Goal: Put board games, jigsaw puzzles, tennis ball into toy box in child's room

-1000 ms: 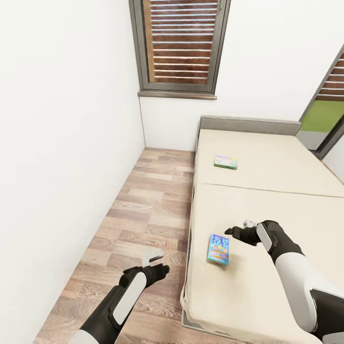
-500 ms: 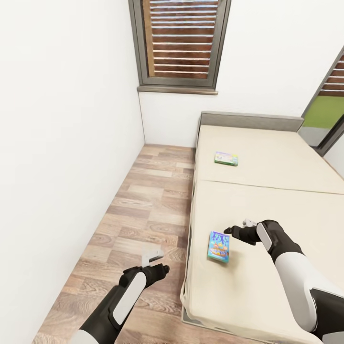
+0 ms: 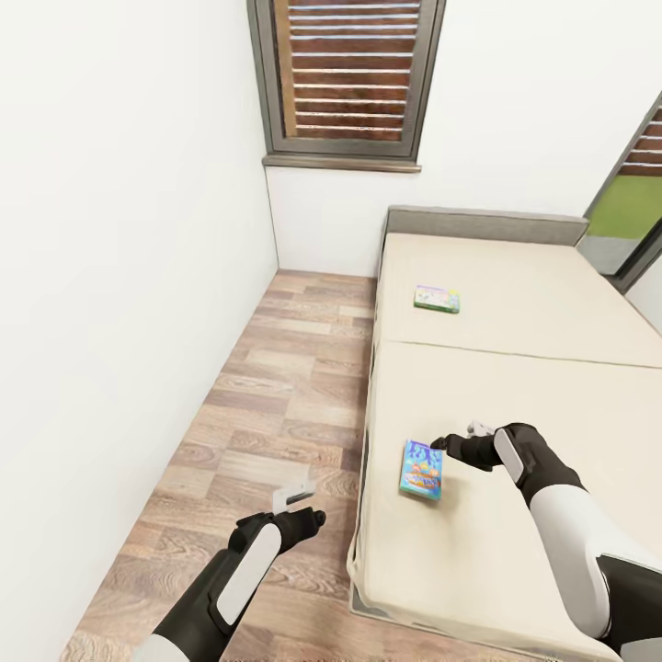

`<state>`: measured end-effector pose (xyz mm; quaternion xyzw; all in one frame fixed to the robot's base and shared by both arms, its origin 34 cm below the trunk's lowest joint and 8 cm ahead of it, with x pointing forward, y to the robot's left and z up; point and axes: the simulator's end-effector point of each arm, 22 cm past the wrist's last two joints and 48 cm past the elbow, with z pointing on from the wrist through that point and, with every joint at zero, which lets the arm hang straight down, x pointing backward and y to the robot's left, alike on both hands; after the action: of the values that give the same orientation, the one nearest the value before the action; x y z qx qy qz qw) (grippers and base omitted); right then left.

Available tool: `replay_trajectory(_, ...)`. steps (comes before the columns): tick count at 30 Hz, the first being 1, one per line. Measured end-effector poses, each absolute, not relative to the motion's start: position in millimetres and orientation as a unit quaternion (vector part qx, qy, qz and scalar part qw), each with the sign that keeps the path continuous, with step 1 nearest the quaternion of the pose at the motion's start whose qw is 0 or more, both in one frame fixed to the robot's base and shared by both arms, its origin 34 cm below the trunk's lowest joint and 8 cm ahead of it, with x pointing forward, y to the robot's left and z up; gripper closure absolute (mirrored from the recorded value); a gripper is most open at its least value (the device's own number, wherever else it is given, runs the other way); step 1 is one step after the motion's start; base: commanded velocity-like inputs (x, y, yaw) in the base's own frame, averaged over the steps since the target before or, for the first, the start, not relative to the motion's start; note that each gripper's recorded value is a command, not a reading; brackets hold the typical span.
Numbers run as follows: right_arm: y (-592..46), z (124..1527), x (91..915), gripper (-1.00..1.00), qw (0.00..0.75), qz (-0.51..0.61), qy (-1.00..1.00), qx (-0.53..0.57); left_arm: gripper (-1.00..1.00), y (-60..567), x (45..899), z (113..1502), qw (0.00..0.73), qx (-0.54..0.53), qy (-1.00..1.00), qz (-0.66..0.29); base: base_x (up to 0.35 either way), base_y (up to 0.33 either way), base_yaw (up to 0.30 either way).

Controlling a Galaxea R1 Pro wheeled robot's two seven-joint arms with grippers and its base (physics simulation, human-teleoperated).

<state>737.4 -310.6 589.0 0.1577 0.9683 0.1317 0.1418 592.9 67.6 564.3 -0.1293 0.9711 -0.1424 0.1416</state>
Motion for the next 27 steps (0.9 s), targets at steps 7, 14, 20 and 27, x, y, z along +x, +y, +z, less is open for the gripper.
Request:
replay_trajectory(7, -311, 582, 735, -1.00, 0.136, 0.131, 0.969, 0.159, -1.00, 68, 590, 559, 0.136, -0.130, 0.972, -0.141, 0.000, 0.000, 0.000)
replay_trajectory(14, -311, 575, 732, -1.00, 0.131, 0.130, 0.970, 0.159, -1.00, 68, 587, 554, 0.131, -0.131, 0.973, -0.140, 0.000, 0.000, 0.000)
replay_trajectory(20, -311, 570, 730, -1.00, 0.126, 0.129, 0.970, 0.160, -1.00, 68, 584, 550, 0.126, -0.131, 0.973, -0.140, 0.000, 0.000, 0.000)
replay_trajectory(27, -311, 563, 727, -1.00, 0.120, 0.129, 0.971, 0.161, -1.00, 68, 581, 544, 0.120, -0.132, 0.974, -0.139, 0.000, 0.000, 0.000)
